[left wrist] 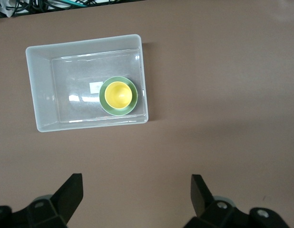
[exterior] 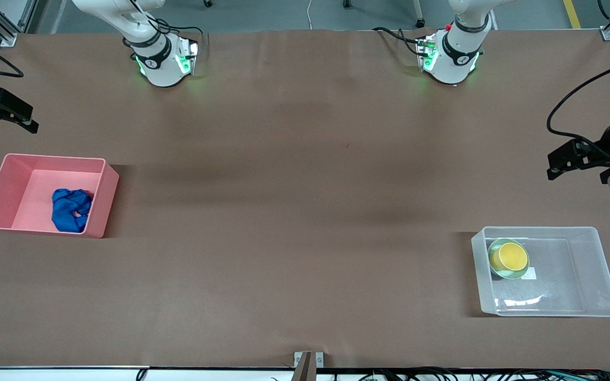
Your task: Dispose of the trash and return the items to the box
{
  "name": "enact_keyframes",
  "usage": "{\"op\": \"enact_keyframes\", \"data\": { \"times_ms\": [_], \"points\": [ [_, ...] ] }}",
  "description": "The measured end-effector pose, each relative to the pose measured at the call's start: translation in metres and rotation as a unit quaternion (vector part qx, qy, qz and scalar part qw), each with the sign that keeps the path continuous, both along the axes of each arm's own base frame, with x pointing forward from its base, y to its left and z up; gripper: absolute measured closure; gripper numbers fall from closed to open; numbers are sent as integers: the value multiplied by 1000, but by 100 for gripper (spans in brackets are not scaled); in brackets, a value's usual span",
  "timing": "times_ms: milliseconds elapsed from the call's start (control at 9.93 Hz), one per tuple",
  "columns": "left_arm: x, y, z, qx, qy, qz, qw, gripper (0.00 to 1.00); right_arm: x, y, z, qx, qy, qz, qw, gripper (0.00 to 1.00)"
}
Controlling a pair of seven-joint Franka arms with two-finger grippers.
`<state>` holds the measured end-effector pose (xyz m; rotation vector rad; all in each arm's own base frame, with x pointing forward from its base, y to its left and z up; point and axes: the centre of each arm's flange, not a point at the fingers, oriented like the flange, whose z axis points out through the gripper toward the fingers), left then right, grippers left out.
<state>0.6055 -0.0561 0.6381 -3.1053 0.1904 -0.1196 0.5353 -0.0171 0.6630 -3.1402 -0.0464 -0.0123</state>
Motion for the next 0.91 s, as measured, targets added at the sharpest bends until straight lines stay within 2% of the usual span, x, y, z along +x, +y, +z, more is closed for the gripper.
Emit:
{"op": "enact_keyframes", "data": {
  "times_ms": [201, 604, 906],
  "points": [
    [-17, -28, 0, -4, 9, 0, 1000, 0, 0, 0, 0, 0, 1, 0, 1000, 0],
    [-54, -33, 12, -10, 17, 6, 1000, 0, -1, -2, 0, 0, 3, -2, 1000, 0],
    [-59, -30, 16, -5, 18, 8, 1000, 0, -1, -2, -1, 0, 3, -2, 1000, 0]
  ]
}}
